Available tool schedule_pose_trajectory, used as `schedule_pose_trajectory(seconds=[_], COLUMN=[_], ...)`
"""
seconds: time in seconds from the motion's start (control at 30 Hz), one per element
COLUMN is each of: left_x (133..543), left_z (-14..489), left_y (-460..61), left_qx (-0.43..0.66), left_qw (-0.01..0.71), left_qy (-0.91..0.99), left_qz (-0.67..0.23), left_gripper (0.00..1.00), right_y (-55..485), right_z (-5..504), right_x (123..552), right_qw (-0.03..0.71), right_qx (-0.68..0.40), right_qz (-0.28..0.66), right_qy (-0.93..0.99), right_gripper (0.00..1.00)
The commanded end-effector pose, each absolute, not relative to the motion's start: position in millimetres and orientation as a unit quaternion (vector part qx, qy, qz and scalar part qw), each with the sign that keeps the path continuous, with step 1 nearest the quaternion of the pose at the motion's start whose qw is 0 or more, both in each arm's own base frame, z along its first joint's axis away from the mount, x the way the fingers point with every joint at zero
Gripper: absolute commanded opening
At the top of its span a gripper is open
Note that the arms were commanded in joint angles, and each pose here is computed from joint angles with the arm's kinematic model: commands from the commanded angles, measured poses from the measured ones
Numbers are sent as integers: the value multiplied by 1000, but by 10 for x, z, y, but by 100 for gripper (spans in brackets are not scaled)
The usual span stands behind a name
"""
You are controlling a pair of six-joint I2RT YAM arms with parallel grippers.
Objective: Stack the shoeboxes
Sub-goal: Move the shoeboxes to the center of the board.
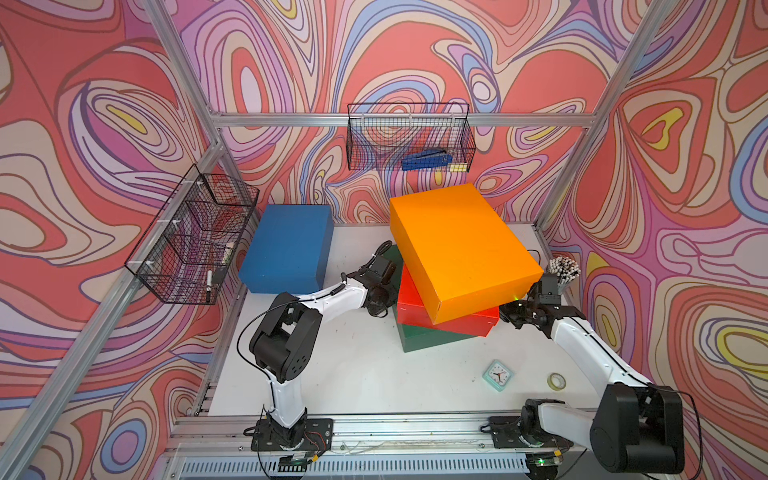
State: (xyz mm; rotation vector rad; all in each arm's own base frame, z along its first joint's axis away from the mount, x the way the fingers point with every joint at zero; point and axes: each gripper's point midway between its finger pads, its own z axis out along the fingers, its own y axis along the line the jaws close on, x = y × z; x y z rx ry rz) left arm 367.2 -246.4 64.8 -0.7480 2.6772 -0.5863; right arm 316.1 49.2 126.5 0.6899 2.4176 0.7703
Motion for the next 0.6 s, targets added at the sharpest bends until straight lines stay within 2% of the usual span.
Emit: schedule_pose_trajectory(seconds=[0.0, 0.2, 0.37, 0.57], left_x=[3661, 3572, 3450, 3323], left_z=[805, 942, 1119, 1368], left_y=[-2251, -1919, -1850, -1801], left_qx=[-274, -288, -282, -274], left_qw=[160, 180, 193, 211], left_qy=[924, 918, 915, 910], left_qz=[-214, -203, -213, -227], left_gripper=[0, 0, 0, 0], right_y=[364, 252, 228, 84], right_z=[1449, 1452, 1473, 1809], right_x=[3115, 3028, 2940, 2877], right_qw=[273, 271, 280, 325], right_qx=[246, 264, 276, 271], right_qz=[267, 254, 251, 209], right_qy=[891, 890, 884, 882], right_gripper=[0, 0, 0, 0])
